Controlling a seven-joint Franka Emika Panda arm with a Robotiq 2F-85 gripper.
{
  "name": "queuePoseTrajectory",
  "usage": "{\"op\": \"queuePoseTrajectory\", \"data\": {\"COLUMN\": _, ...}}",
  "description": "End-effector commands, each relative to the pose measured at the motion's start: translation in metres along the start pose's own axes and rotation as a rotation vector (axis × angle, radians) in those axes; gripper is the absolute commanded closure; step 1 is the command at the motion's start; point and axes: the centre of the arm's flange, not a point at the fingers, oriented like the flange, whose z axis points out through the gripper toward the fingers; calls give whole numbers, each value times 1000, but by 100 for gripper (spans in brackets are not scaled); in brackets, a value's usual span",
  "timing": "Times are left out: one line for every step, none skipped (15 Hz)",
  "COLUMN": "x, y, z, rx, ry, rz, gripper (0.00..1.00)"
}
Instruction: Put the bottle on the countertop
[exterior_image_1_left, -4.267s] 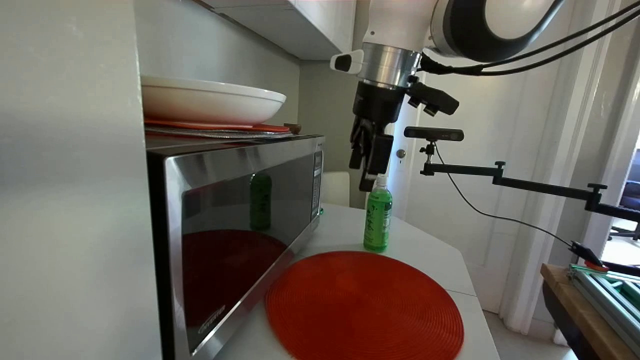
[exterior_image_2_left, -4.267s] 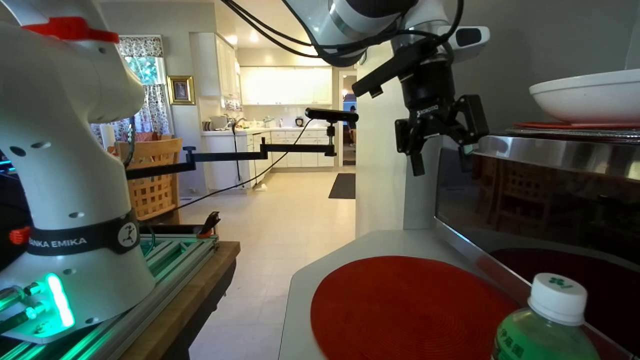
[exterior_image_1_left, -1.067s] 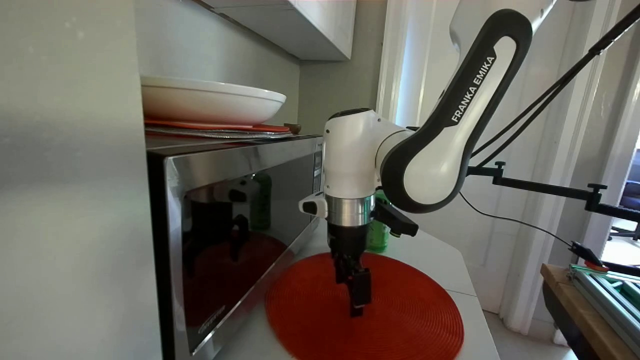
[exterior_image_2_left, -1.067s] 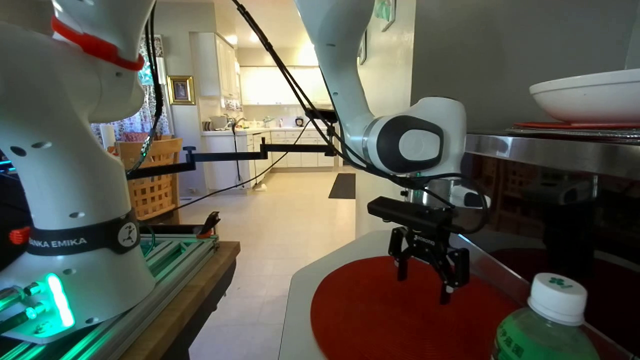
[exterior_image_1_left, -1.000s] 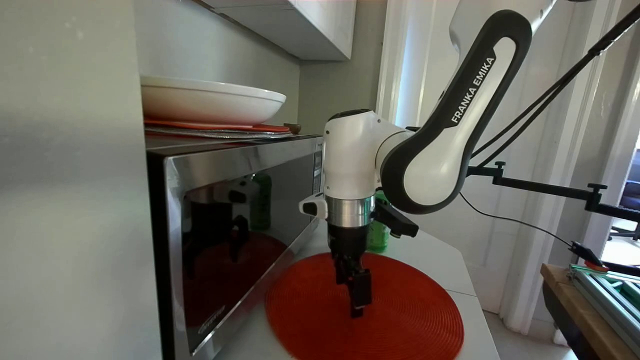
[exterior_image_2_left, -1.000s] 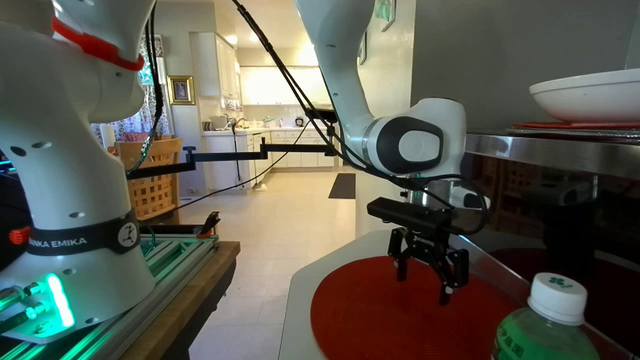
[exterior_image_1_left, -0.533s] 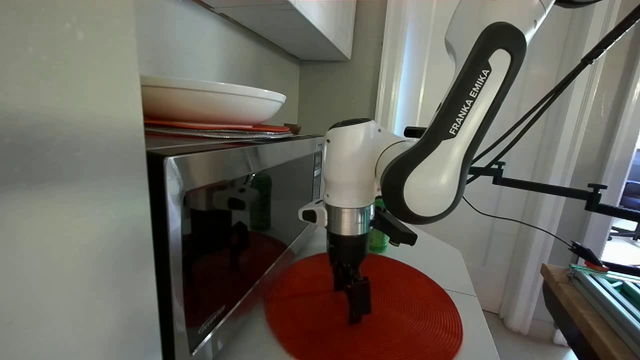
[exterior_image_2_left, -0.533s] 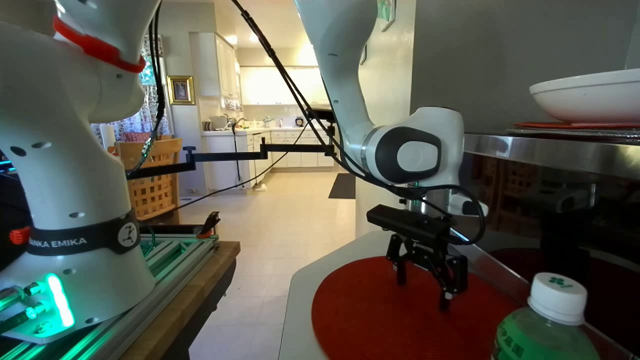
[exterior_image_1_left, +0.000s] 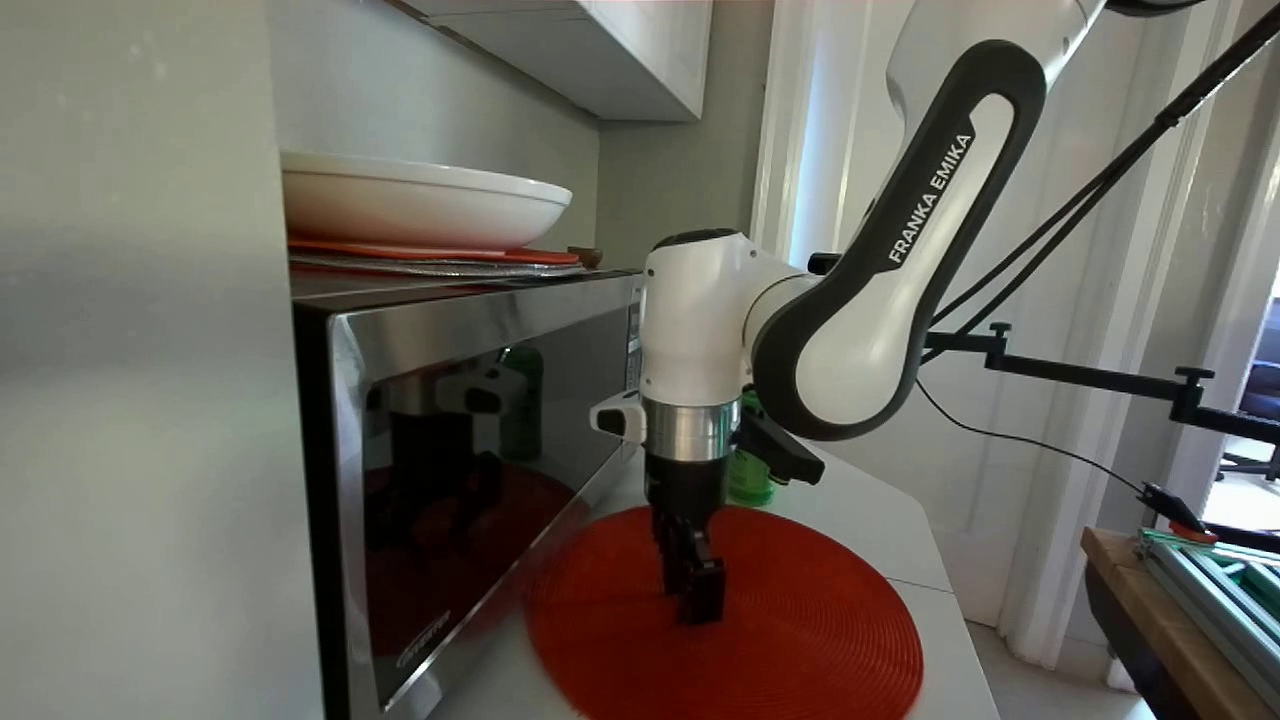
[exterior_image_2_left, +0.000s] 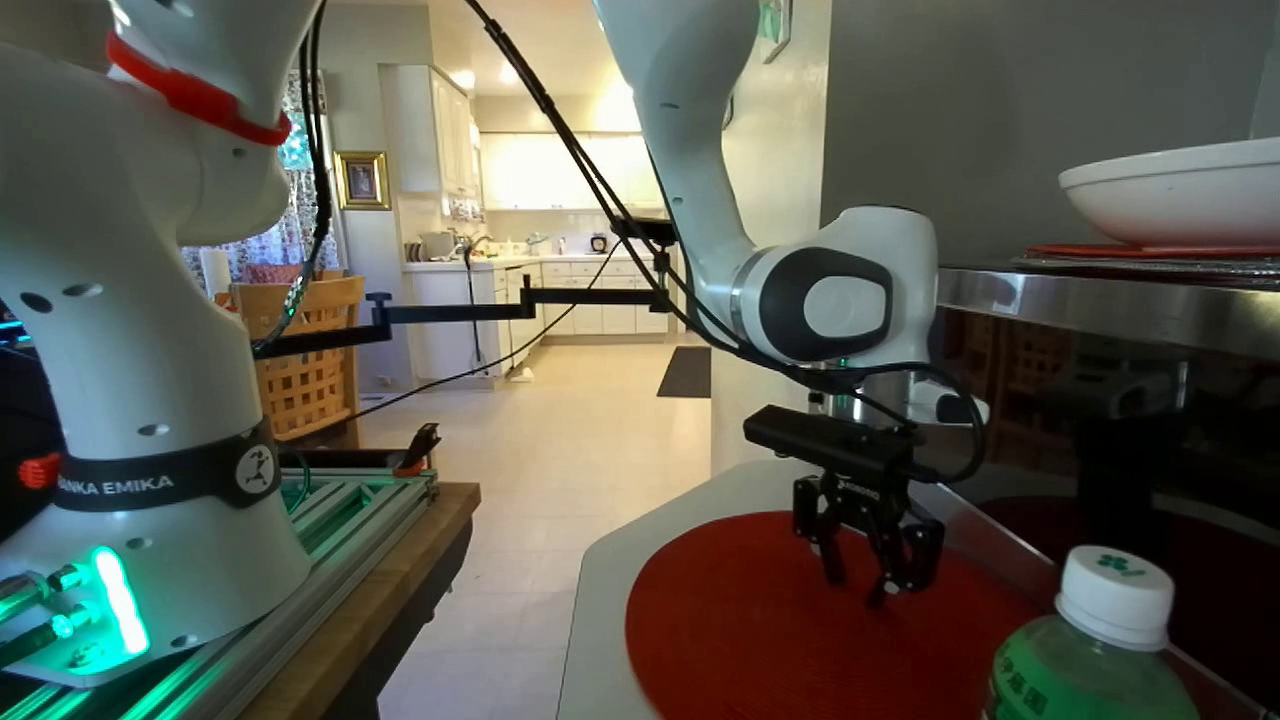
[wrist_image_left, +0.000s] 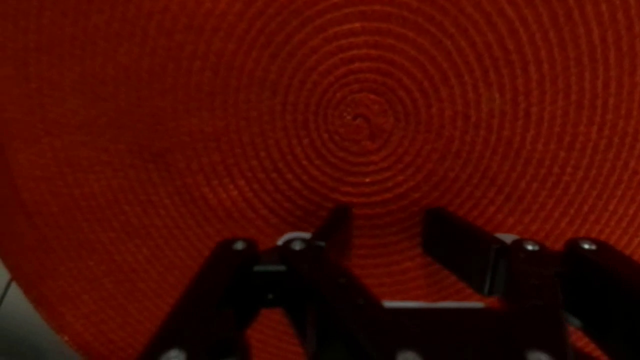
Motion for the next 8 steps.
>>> {"op": "queuePoseTrajectory", "data": {"x": 4, "y": 1, "z": 13, "rx": 4, "ry": 1, "rz": -22, "gripper": 88}}
{"op": "queuePoseTrajectory", "data": {"x": 4, "y": 0, "z": 14, "rx": 4, "ry": -1, "rz": -23, "gripper": 95}}
{"op": "queuePoseTrajectory", "data": {"x": 4, "y": 0, "z": 15, "rx": 5, "ry": -5, "rz": -24, "gripper": 100}}
{"op": "queuePoseTrajectory", "data": {"x": 4, "y": -1, "z": 17, "rx": 6, "ry": -7, "rz": -25, "gripper": 100}}
{"op": "queuePoseTrajectory", "data": {"x": 3, "y": -2, "z": 18, "rx": 6, "ry": -11, "rz": -30, "gripper": 100}}
{"op": "queuePoseTrajectory", "data": {"x": 2, "y": -4, "z": 17, "rx": 4, "ry": -13, "rz": -30, "gripper": 100}}
{"op": "queuePoseTrajectory", "data": {"x": 0, "y": -9, "z": 13, "rx": -2, "ry": -4, "rz": -44, "gripper": 75}}
{"op": "queuePoseTrajectory", "data": {"x": -1, "y": -12, "z": 8, "rx": -7, "ry": 4, "rz": -58, "gripper": 73}}
